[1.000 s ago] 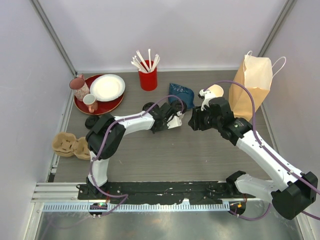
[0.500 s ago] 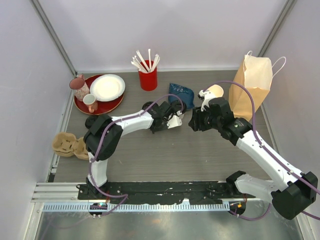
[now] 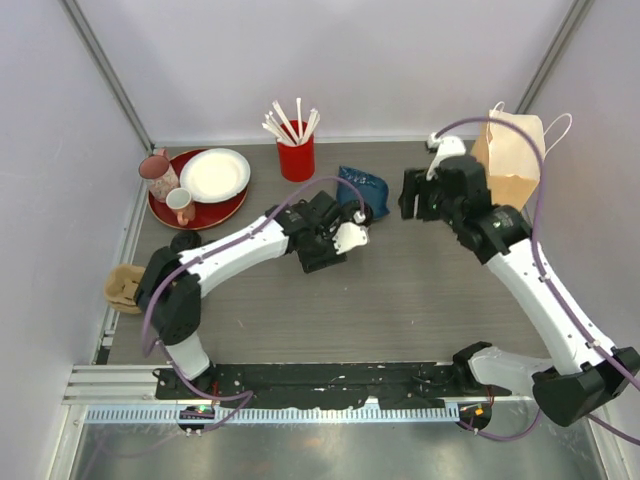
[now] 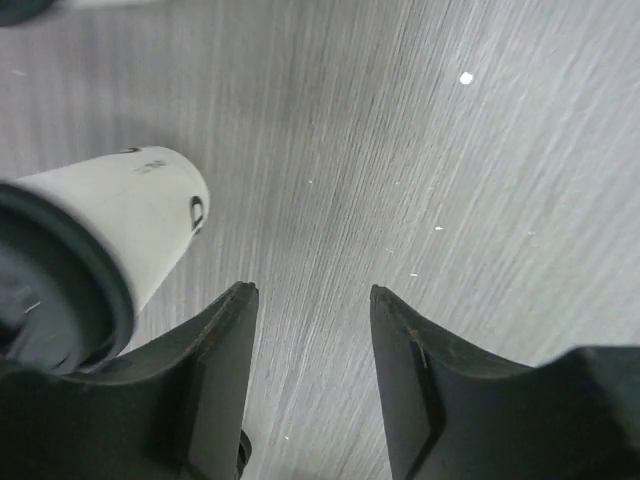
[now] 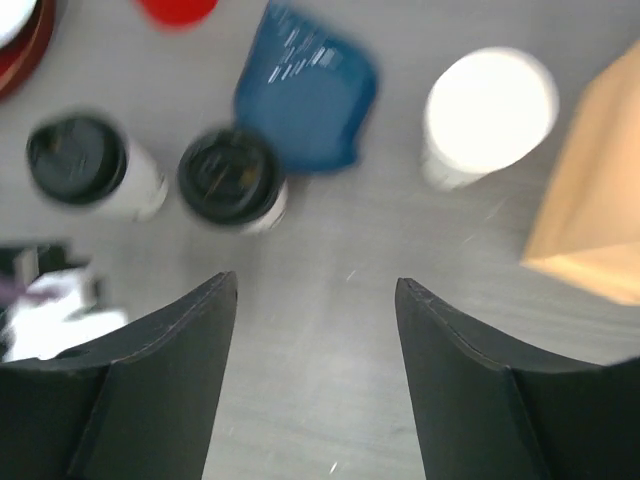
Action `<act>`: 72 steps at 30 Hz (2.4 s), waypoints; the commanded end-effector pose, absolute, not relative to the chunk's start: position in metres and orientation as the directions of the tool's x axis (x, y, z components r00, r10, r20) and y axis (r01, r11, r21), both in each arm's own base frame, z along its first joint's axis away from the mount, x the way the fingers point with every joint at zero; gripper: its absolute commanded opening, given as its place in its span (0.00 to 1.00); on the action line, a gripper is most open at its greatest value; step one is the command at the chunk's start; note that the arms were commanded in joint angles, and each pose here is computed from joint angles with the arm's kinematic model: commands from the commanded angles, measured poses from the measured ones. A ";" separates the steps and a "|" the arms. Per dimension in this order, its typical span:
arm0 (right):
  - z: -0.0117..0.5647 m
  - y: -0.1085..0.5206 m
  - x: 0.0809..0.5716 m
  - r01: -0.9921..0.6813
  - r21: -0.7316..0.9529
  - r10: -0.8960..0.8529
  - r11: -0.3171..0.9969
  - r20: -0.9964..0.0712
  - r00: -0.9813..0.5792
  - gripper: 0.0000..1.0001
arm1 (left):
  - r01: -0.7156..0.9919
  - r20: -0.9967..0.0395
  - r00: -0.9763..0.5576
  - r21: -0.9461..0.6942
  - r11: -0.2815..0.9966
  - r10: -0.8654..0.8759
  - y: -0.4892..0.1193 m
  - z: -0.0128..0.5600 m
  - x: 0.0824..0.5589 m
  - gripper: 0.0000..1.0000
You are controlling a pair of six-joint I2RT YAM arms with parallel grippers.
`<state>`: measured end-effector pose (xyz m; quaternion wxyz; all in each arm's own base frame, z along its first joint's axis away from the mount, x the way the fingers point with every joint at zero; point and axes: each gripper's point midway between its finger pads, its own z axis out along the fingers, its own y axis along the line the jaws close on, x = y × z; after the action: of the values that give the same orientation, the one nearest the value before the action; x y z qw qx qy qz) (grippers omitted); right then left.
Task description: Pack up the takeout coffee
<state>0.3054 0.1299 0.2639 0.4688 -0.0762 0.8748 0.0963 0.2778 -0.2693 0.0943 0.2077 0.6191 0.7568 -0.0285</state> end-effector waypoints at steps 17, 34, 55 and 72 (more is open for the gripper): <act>0.292 -0.040 0.446 0.140 -0.114 -0.026 0.984 -0.856 -0.516 0.72 | 0.723 -0.617 -0.514 0.063 0.688 0.597 -0.169 0.218 0.313 0.72; 0.412 -0.080 0.403 0.301 -0.273 -0.144 0.914 -0.910 -0.388 0.01 | 0.648 -0.628 -0.570 0.054 0.760 0.530 -0.142 0.219 0.324 0.72; 0.431 0.207 0.169 -0.944 -0.089 -0.167 0.317 -0.985 0.037 0.01 | 0.225 -0.810 -0.584 -0.107 0.968 0.047 -0.029 0.307 0.372 0.75; 0.277 0.297 0.131 -0.977 -0.207 -0.575 0.050 -0.806 0.141 0.01 | 0.135 -0.692 -0.714 0.015 0.991 0.108 0.022 0.275 0.336 0.73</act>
<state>0.1089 0.2892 0.2779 0.3542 -0.6391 0.6181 0.2899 0.3559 0.0054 0.2735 0.3769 0.0515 0.9220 -0.0719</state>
